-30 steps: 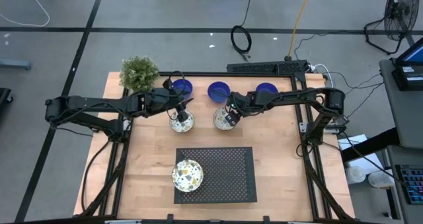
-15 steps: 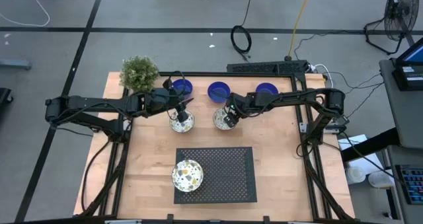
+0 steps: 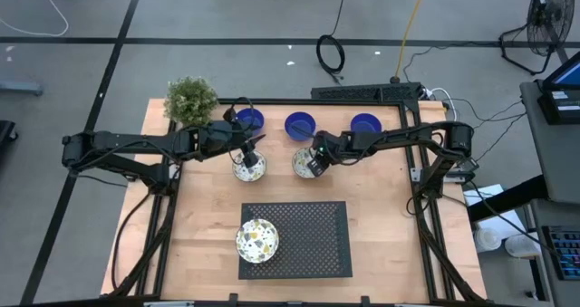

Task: Pick & Place Mini bowls
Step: Stack the right patterned yellow bowl on the patterned yellow bowl on the shelf

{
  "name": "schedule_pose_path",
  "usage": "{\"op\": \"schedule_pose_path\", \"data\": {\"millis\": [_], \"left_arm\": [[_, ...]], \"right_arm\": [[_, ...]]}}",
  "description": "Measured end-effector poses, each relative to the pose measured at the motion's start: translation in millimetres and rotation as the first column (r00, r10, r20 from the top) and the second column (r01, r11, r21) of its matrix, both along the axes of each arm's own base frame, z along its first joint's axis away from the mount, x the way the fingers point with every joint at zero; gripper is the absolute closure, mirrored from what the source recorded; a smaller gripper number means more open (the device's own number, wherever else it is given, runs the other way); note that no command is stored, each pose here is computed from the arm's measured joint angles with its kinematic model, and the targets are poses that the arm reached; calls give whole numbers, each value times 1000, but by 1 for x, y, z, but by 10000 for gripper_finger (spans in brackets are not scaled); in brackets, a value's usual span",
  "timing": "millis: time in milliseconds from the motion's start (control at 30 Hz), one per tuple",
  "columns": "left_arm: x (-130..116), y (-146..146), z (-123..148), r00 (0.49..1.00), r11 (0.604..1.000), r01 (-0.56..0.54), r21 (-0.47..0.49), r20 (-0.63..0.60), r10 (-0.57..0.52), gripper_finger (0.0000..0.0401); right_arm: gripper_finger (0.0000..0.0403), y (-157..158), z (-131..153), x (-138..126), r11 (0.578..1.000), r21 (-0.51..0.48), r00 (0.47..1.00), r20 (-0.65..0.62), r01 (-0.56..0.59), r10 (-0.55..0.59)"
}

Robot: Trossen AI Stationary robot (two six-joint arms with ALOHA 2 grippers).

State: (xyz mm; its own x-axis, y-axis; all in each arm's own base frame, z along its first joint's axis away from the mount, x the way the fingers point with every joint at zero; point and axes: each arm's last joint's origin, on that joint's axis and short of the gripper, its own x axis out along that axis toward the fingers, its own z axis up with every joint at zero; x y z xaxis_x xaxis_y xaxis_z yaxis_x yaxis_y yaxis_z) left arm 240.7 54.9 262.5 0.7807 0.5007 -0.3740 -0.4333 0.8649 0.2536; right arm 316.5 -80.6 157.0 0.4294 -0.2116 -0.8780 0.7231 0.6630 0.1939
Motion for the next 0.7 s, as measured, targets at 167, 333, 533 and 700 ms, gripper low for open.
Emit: {"op": "schedule_pose_path", "data": {"millis": [167,333,533,700], "left_arm": [[0,0,0,1000,1000,0,0,0,0,265],[0,0,0,1000,1000,0,0,0,0,265],[0,0,0,1000,1000,0,0,0,0,265],[0,0,0,1000,1000,0,0,0,0,265]], "right_arm": [[277,-1,0,0,1000,-3,1000,6,-1,1],[289,-1,0,0,1000,-3,1000,5,0,0],[300,-1,0,0,1000,-6,1000,3,-7,7],[314,-1,0,0,1000,-9,1000,1,-13,13]]}}
